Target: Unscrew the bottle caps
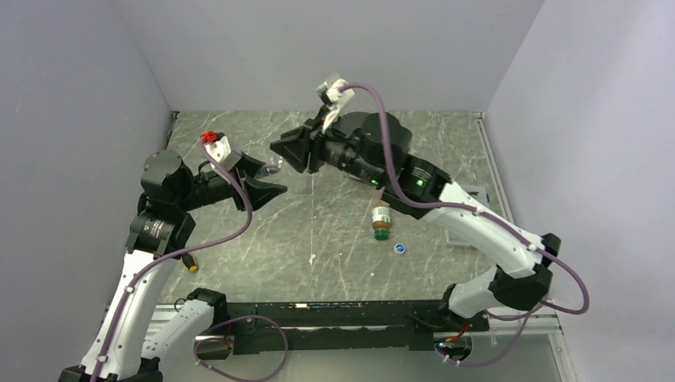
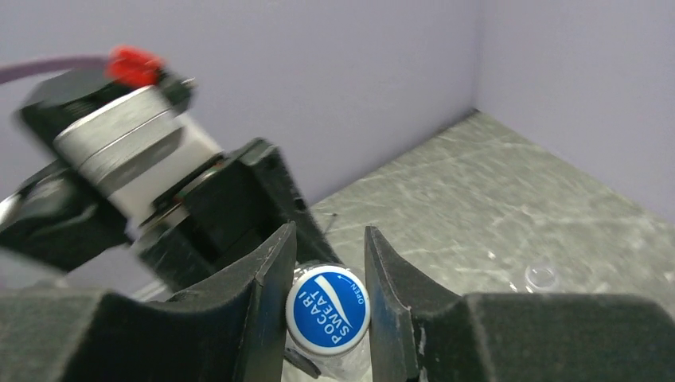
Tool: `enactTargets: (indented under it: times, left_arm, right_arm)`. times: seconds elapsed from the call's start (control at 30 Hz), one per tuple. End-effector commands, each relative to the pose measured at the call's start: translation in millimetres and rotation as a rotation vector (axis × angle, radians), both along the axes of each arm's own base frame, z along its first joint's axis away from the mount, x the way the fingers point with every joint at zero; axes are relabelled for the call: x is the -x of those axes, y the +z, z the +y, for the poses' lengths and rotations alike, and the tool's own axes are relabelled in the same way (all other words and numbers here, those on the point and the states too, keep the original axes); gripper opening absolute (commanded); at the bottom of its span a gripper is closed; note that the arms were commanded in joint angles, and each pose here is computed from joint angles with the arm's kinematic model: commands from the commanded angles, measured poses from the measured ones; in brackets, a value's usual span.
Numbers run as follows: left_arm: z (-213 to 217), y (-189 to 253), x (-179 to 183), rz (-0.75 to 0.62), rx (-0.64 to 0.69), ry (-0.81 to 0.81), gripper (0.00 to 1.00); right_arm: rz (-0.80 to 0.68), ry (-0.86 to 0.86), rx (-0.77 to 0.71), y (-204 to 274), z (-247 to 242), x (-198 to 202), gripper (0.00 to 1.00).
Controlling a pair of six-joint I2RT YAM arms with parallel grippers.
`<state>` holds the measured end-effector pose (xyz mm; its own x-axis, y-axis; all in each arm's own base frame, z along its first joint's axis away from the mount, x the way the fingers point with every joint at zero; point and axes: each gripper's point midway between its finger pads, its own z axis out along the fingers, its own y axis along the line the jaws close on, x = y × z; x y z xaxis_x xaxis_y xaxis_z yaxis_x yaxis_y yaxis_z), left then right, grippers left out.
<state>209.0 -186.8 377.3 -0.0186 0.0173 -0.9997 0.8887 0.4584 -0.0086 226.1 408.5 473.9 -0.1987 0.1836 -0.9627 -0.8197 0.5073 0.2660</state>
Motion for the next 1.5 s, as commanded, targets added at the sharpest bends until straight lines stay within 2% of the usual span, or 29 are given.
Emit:
enactTargets:
  times: [0.0, 0.17, 0.27, 0.3, 0.33, 0.4, 0.43, 0.47, 0.5, 0.6, 0.73, 1.03, 1.27, 1.47]
  left_arm:
    - [-20.3, 30.3, 54.2, 0.058, 0.086, -0.309, 0.45]
    - [-24.5, 41.3, 68.9, 0.132, 0.125, -0.414, 0.45]
    - [-25.1, 44.1, 70.6, 0.142, 0.134, -0.428, 0.44]
    - [-25.0, 43.8, 69.1, 0.144, 0.135, -0.422, 0.44]
    - [-25.1, 43.0, 67.8, 0.146, 0.133, -0.414, 0.44]
    - [-24.3, 40.3, 63.6, 0.132, 0.119, -0.389, 0.43]
    - [-23.7, 37.5, 59.2, 0.129, 0.112, -0.363, 0.43]
    - [-22.6, 35.5, 54.3, 0.113, 0.102, -0.331, 0.43]
    - [-20.9, 32.3, 47.4, 0.100, 0.091, -0.289, 0.43]
    - [-12.4, 22.8, 24.7, 0.030, 0.045, -0.148, 0.44]
    - [0.2, 14.0, 1.5, -0.036, 0.003, 0.000, 0.45]
    - [11.4, 9.7, -16.1, -0.077, -0.029, 0.108, 0.43]
    - [12.2, 10.1, -16.2, -0.082, -0.025, 0.114, 0.42]
    - [9.1, 12.2, -13.3, -0.067, -0.012, 0.091, 0.42]
  right_arm:
    - [-0.294, 0.429, -0.200, 77.3, -24.3, 87.1, 0.06]
    - [-0.324, 0.630, -0.212, 76.9, -38.8, 112.2, 0.05]
    - [-0.320, 0.665, -0.206, 74.1, -40.5, 114.6, 0.16]
    - [-0.315, 0.650, -0.199, 73.6, -39.6, 111.2, 0.24]
    - [-0.304, 0.612, -0.193, 73.1, -38.7, 104.4, 0.38]
    - [-0.239, 0.393, -0.195, 75.0, -40.1, 66.4, 0.78]
    - [-0.202, 0.280, -0.196, 75.0, -44.1, 46.9, 0.93]
    - [-0.169, 0.173, -0.203, 74.9, -49.9, 30.0, 0.99]
    - [-0.150, 0.091, -0.218, 75.7, -56.5, 19.7, 0.99]
    - [-0.150, -0.005, -0.258, 76.9, -61.7, 16.9, 1.00]
    - [-0.074, -0.128, -0.145, 58.4, -44.4, -0.5, 0.99]
    - [0.034, -0.230, -0.023, 27.7, -21.5, -26.1, 0.83]
    - [0.057, -0.204, -0.036, 25.2, -14.6, -23.7, 0.59]
    - [0.049, -0.168, -0.073, 30.3, -15.5, -16.3, 0.22]
